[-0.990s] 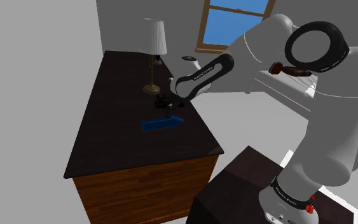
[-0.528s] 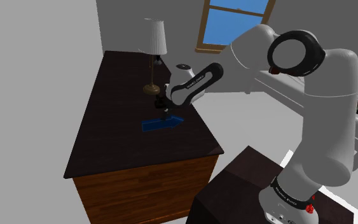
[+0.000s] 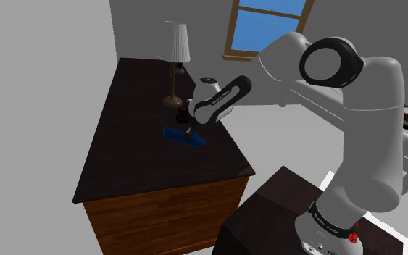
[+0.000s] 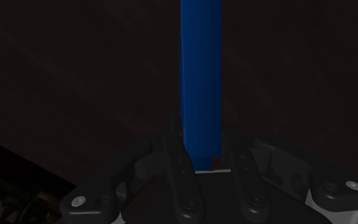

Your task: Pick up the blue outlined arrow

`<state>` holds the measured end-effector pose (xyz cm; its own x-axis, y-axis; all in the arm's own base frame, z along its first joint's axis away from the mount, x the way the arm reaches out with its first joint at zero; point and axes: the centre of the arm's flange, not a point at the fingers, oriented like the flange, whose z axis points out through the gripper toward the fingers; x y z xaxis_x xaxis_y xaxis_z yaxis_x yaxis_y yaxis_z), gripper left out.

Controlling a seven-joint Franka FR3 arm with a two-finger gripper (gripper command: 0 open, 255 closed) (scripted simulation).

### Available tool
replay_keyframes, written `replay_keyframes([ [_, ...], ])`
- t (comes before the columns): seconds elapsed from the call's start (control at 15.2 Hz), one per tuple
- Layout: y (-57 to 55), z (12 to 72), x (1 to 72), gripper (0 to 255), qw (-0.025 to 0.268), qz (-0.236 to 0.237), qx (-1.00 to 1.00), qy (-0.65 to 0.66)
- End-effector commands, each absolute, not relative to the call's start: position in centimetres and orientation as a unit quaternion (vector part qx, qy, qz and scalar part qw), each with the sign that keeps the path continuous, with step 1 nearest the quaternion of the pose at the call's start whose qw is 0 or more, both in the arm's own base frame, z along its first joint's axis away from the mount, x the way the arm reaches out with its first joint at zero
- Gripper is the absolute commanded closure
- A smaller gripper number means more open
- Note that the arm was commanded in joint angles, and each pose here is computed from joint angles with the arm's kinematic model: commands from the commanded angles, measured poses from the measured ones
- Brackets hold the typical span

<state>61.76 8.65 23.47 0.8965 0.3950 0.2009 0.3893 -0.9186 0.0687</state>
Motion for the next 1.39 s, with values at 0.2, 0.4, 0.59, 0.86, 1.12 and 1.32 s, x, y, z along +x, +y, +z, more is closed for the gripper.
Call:
replay_keyframes([
  [0.2, 8.7, 23.3, 61.7, 255, 0.013, 0.104, 0.974, 0.202],
  [0.4, 8.7, 23.8, 61.7, 255, 0.013, 0.105, 0.974, 0.202],
  [0.59, 8.7, 25.4, 61.7, 255, 0.013, 0.105, 0.974, 0.202],
  [0.86, 8.7, 27.5, 61.7, 255, 0.013, 0.105, 0.974, 0.202],
  [1.12, 8.7, 29.6, 61.7, 255, 0.013, 0.105, 0.974, 0.202],
  [1.32, 8.7, 31.2, 61.7, 255, 0.013, 0.105, 0.974, 0.202],
])
